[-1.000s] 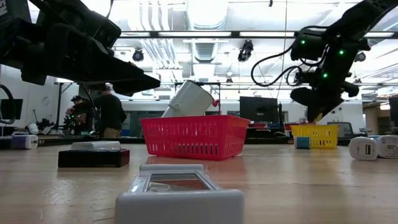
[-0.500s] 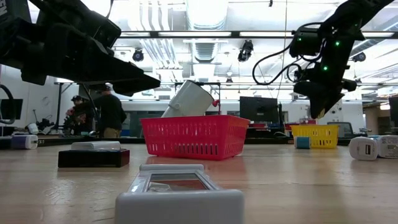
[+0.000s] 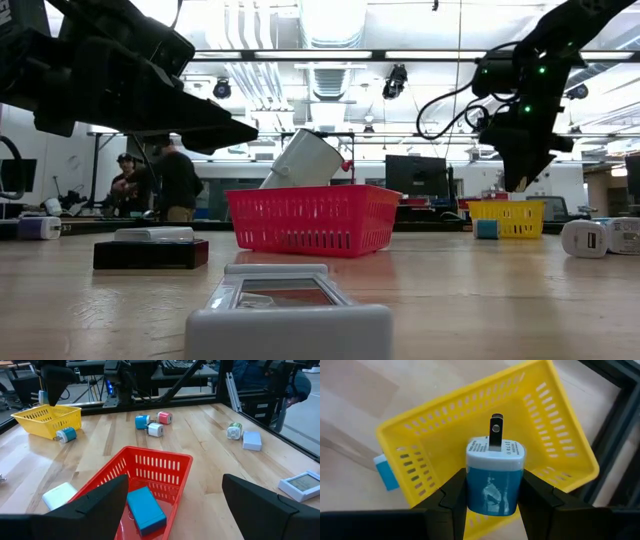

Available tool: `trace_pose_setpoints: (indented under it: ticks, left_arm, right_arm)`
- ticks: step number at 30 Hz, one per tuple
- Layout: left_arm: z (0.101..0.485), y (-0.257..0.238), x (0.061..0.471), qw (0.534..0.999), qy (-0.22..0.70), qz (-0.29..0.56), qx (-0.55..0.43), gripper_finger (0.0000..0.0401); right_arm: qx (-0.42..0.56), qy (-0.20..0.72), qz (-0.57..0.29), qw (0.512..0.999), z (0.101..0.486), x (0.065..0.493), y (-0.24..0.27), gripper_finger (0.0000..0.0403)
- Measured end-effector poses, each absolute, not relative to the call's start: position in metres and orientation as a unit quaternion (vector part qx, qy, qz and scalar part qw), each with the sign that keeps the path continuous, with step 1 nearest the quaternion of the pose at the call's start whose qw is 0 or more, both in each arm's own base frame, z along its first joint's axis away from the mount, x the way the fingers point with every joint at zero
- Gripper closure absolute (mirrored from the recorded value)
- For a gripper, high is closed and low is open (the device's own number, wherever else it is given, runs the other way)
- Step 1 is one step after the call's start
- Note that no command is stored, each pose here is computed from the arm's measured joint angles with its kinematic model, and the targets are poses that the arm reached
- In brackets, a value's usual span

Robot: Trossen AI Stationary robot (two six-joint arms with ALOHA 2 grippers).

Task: Pick & Place Office items
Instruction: Put the middle blue charger adapter into the yellow basket

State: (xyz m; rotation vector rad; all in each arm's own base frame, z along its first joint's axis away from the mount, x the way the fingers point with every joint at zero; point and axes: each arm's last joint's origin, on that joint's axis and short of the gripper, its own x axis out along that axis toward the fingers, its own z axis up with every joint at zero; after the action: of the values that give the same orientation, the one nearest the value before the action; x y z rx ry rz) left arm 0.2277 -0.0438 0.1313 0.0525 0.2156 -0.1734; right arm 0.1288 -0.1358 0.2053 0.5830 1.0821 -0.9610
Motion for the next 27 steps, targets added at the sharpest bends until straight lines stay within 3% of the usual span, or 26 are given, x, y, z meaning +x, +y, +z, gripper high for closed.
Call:
trace_pose_setpoints:
  ticks: [13, 27]
  left_arm:
    - [0.132, -0.044, 0.229, 0.990, 0.105, -0.087, 0.031, 0.0073]
    - [0.132, -0.044, 0.229, 0.990, 0.105, -0.087, 0.031, 0.0073]
  right_arm:
    - [0.277, 0.556, -0.410, 0.668, 0.177, 0.141, -0.155, 0.0276]
    - [0.265, 0.584, -0.391, 0.661, 0.170, 0.164, -0.180, 0.0276]
